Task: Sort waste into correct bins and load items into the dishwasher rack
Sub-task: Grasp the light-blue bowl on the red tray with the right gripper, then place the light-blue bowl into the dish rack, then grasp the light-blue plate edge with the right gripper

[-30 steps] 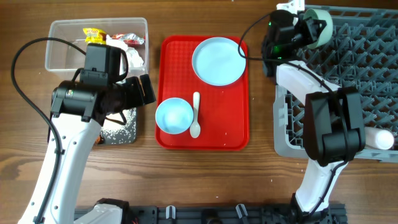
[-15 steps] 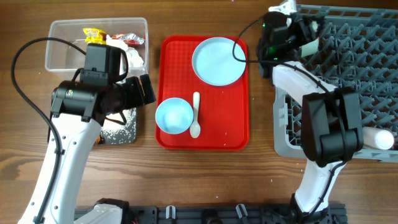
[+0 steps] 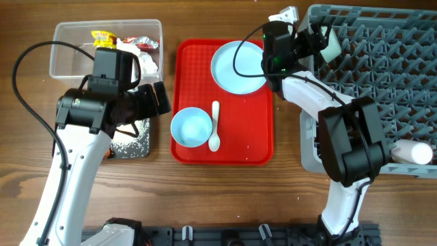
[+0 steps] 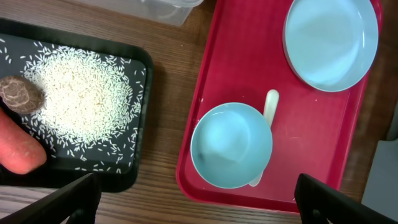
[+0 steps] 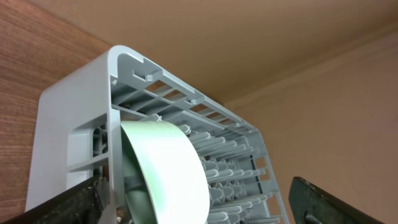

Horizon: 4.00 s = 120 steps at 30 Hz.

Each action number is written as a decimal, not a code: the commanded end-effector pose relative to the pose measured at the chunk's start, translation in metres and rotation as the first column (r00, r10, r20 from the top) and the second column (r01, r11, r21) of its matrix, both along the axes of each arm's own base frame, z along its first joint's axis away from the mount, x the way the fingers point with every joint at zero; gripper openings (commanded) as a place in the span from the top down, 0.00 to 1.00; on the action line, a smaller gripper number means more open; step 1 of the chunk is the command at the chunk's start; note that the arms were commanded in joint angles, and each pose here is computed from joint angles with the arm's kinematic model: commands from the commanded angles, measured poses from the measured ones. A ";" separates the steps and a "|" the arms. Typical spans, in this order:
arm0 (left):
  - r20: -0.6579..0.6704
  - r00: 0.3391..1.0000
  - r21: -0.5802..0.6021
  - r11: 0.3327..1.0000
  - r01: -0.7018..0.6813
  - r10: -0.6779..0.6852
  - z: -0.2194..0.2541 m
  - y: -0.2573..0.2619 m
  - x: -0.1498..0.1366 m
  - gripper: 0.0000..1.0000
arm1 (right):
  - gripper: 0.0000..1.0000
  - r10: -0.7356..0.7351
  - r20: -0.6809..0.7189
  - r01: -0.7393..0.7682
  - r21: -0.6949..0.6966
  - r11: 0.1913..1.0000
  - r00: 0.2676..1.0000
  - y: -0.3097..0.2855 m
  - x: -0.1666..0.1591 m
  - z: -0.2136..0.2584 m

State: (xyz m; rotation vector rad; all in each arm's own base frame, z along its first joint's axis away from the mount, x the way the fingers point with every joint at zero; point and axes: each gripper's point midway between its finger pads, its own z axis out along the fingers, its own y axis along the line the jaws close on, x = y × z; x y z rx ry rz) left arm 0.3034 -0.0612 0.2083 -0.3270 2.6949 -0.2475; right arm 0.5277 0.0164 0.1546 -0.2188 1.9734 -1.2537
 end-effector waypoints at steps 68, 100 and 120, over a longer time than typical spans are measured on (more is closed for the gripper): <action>0.016 1.000 0.010 1.000 0.007 -0.007 0.004 0.000 0.003 0.00 | 0.96 -0.414 -0.106 0.399 -0.137 0.907 0.904 -0.093 -0.144 0.065; 0.016 1.000 0.010 1.000 0.007 -0.007 0.004 0.000 0.003 0.00 | 0.00 -0.116 -0.324 0.150 0.083 0.985 0.939 -0.013 -0.130 0.011; 0.016 1.000 0.010 1.000 0.007 -0.007 0.004 0.000 0.003 0.00 | 0.30 0.131 -0.309 0.284 0.942 0.179 0.942 0.156 -0.112 -0.077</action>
